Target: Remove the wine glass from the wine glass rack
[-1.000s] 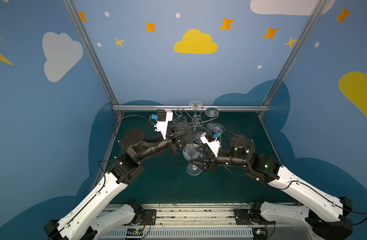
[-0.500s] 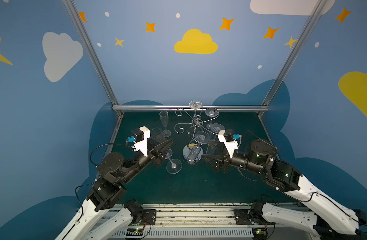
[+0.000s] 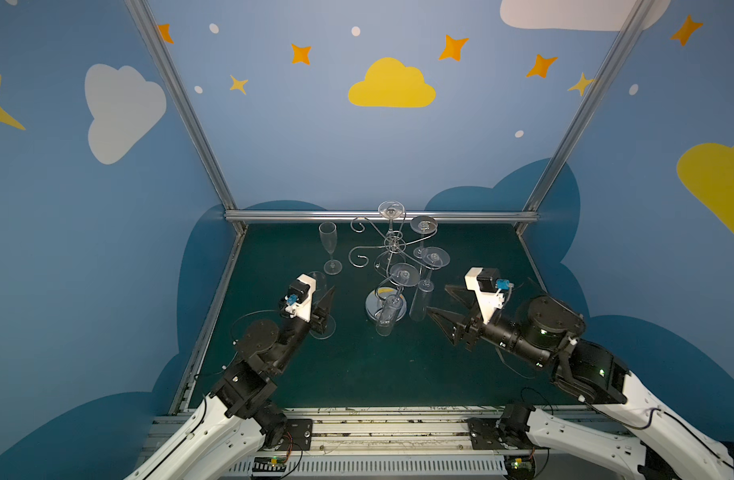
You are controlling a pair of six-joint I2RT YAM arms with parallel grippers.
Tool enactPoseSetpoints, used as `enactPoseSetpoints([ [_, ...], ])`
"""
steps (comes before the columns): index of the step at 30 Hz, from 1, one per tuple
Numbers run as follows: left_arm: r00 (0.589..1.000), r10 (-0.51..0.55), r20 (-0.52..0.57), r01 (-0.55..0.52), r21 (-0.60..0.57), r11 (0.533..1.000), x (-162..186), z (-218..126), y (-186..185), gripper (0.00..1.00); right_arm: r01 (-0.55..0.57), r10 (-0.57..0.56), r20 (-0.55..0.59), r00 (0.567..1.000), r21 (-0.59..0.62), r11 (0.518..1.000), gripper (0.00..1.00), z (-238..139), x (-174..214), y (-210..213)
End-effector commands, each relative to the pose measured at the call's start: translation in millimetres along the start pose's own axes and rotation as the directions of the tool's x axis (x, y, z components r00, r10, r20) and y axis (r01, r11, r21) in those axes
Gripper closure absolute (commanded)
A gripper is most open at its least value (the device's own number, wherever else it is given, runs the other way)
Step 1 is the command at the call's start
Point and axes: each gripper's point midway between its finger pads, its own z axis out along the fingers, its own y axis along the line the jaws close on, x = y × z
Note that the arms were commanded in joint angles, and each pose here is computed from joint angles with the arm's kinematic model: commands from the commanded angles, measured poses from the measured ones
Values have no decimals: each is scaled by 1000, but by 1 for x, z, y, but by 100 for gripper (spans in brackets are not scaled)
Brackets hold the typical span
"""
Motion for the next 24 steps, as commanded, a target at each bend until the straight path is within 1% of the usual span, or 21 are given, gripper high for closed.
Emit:
enactPoseSetpoints([
  [1,991,12,137,7,-137,990,-27,9,25,70,-16,15,5,1000,90,996,27,-11,6,-18],
  [3,992,-6,128,29,-175,984,-20,18,33,71,-21,20,8,1000,122,992,27,-16,9,-24],
  [7,986,-58,156,92,-223,970,-3,34,52,70,-23,23,2,1000,198,980,26,-27,16,-38],
  [10,984,-109,139,140,-234,962,11,50,63,69,-25,23,12,1000,246,969,26,-34,18,-47],
  [16,985,-125,118,150,-244,958,32,81,71,71,-5,-8,32,999,379,925,26,-46,21,-72],
  [20,984,-140,107,163,-240,957,44,103,76,71,28,-49,38,998,418,908,25,-49,19,-79],
  [24,984,-147,97,166,-229,959,57,127,80,71,44,-73,44,996,474,879,25,-53,17,-89],
])
